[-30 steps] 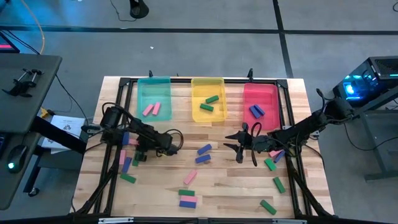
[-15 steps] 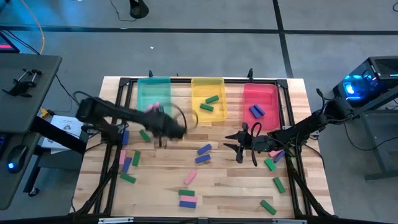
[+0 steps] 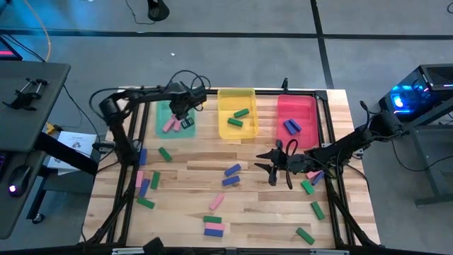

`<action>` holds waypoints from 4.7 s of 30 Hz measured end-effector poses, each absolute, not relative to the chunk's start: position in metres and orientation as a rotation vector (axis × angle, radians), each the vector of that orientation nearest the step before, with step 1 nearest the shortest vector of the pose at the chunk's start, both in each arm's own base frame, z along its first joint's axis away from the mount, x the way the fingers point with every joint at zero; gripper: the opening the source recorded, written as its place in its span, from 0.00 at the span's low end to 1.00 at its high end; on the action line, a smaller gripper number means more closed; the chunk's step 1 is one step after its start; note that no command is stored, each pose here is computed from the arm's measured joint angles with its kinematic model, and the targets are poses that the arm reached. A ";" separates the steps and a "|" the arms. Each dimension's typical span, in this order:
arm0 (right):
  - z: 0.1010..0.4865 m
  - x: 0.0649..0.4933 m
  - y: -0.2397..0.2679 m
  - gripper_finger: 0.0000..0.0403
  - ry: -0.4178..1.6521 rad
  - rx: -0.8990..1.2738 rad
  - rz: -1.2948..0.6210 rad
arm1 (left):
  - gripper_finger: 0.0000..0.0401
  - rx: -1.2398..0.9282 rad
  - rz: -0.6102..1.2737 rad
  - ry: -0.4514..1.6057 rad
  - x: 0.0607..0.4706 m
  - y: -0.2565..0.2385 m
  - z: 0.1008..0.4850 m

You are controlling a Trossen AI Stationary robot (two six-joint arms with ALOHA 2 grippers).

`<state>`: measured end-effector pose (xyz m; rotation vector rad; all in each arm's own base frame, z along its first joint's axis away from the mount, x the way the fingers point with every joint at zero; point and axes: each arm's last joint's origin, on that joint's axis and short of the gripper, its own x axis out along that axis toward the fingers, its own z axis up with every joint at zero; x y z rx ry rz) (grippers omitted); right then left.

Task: Sort blocks
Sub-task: Put the pink wooden block into the blue bin, then put the green wooden block into the yellow bin

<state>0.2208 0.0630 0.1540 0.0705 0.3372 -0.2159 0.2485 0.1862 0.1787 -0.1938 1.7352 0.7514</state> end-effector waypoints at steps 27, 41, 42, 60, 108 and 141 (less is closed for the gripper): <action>0.154 0.221 0.063 0.33 0.333 0.101 -0.221 | 0.60 -0.079 0.738 1.126 0.202 0.038 0.301; 0.154 0.221 0.063 0.33 0.331 0.095 -0.219 | 0.54 -0.472 0.908 0.913 0.190 -0.074 0.215; 0.154 0.221 0.063 0.33 0.331 0.095 -0.219 | 0.54 -0.491 0.951 0.911 0.188 -0.077 0.209; 0.154 0.221 0.063 0.33 0.332 0.083 -0.218 | 0.57 -0.745 1.497 0.930 0.164 -0.052 0.142; 0.155 0.221 0.063 0.33 0.331 0.087 -0.220 | 0.51 -0.619 1.165 0.766 0.234 -0.090 0.102; 0.157 0.221 0.063 0.33 0.302 0.100 -0.250 | 0.18 -0.122 0.548 0.536 0.380 0.069 0.237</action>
